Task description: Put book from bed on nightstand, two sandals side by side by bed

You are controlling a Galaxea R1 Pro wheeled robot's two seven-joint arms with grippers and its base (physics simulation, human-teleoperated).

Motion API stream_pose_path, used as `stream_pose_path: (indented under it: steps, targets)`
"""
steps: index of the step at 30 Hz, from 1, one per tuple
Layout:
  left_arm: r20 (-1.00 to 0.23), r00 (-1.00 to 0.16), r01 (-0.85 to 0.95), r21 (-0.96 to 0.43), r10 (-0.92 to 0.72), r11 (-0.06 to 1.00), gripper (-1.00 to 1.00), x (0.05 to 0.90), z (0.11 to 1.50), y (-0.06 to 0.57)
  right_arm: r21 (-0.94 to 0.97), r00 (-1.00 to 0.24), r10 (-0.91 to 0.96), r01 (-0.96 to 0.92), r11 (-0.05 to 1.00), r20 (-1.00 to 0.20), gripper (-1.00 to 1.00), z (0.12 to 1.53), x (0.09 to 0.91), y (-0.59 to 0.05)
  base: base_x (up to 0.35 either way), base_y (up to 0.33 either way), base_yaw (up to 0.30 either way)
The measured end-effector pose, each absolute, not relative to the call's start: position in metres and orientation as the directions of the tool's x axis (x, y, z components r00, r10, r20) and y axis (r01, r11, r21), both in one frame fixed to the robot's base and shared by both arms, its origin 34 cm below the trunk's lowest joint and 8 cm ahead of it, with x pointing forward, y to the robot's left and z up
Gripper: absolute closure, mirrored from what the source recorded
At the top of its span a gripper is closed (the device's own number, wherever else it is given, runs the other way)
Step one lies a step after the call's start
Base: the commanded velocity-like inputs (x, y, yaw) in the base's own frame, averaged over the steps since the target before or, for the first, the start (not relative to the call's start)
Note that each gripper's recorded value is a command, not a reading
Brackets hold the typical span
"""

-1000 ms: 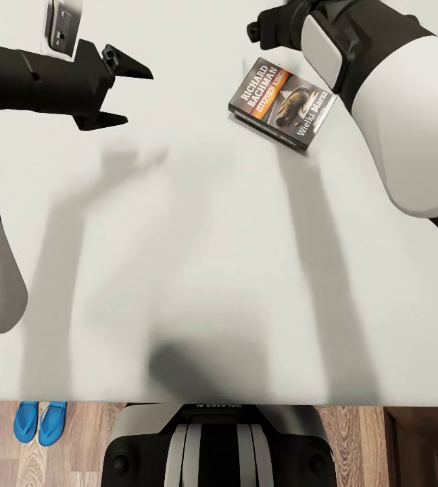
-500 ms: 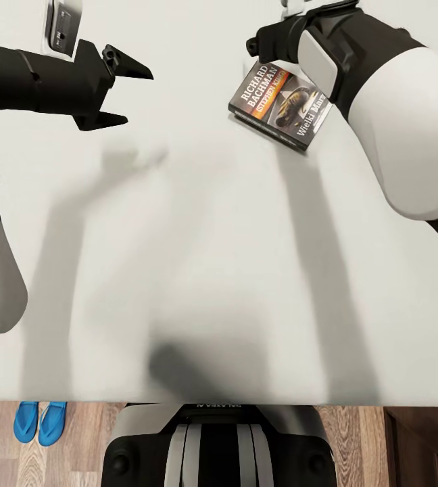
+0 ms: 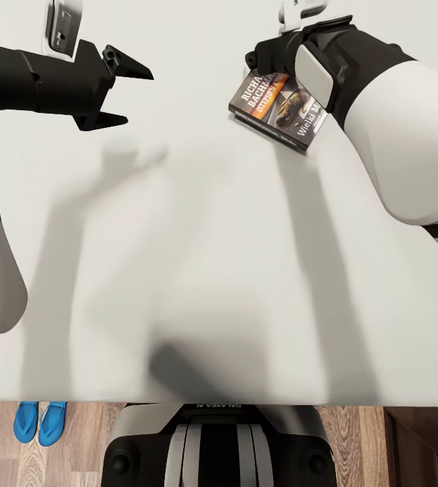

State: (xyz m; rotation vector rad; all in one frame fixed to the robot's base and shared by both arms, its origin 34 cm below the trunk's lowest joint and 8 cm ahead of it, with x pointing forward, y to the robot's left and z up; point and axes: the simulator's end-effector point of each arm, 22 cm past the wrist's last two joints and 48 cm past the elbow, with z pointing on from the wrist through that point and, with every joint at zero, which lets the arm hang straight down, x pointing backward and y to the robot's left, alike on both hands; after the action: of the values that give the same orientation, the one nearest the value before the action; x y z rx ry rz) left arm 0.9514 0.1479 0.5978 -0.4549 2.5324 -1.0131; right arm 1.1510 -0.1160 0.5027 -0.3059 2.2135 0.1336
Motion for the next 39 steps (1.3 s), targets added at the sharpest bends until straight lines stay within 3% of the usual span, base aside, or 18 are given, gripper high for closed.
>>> stream_pose_path:
  steps: [39]
  targets:
    - [-0.221, -0.878, -0.156, -0.708, -0.426, 0.689, -1.0, 0.9514, 0.5981, 0.1479, 0.0, -0.597, -0.159, -0.257, 0.966, -0.786, -1.0, 0.5021, 1.1504, -0.1166, -0.066, 0.0, 0.0]
